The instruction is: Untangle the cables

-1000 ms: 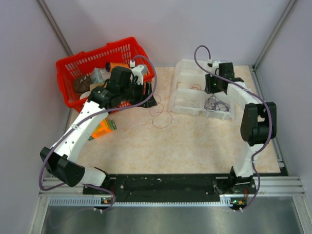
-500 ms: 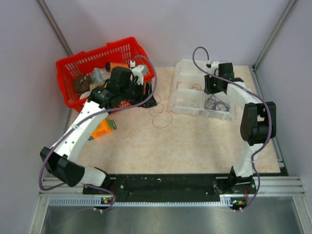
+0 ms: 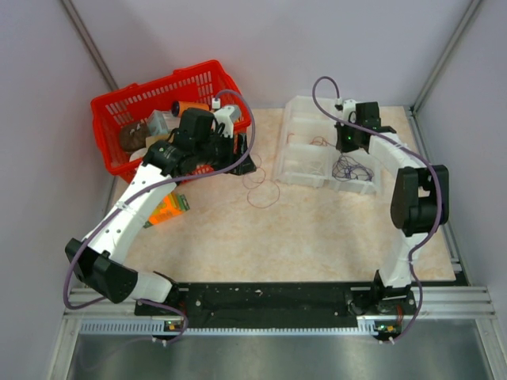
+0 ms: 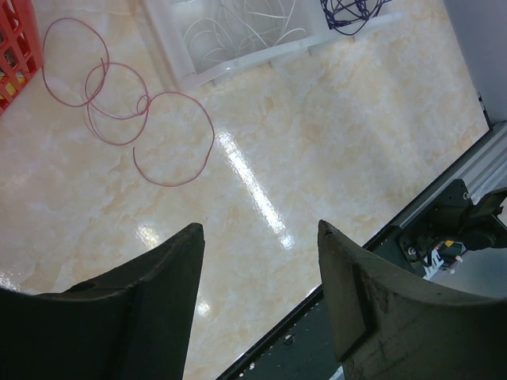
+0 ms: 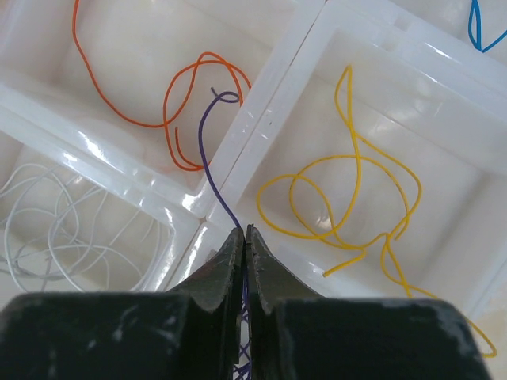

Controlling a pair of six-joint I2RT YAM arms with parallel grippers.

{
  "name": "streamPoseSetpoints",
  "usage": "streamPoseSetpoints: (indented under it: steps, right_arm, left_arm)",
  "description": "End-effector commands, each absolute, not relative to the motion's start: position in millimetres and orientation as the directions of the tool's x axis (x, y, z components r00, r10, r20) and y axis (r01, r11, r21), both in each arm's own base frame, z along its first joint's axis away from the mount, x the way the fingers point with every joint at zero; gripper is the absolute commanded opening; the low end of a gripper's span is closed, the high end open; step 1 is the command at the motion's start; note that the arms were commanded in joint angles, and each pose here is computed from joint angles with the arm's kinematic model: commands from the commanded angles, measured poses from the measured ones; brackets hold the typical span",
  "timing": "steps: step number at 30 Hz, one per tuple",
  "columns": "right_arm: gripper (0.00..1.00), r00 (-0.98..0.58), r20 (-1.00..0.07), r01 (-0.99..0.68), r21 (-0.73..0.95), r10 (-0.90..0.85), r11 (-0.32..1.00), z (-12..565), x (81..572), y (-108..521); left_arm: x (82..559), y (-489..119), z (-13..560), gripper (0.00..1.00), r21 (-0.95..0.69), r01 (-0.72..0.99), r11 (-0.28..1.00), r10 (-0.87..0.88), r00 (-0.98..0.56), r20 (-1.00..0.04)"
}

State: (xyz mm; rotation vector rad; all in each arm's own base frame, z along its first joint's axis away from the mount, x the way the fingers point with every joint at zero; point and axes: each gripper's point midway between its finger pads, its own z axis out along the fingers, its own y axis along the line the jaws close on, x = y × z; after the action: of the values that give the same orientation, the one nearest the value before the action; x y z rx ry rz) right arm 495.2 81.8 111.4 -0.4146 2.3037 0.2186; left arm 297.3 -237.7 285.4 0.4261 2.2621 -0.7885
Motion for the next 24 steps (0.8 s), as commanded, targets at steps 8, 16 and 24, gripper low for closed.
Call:
streamPoseSetpoints:
  steps: [8, 16, 24]
  right_arm:
    - [0.0, -0.623, -0.776, -0.197, 0.041, -0.093, 0.98, 171.4, 460.8, 64.4]
    - [0.0, -0.682, -0.729, -0.096, 0.013, -0.056, 0.995, 150.7, 414.0, 44.5]
    - [0.0, -0.679, -0.732, -0.006, -0.072, -0.057, 0.997, 146.7, 390.1, 20.1]
  left_arm:
    - [300.7, -242.7, 296.8, 0.64, -0.427, 0.528, 0.734, 0.057, -0.674, -0.736]
    - [301.5, -245.1, 294.9, 0.64, -0.433, 0.528, 0.731, 0.058, -0.68, -0.731]
    - [301.4, -246.3, 293.8, 0.64, -0.44, 0.526, 0.728, 0.058, -0.687, -0.724]
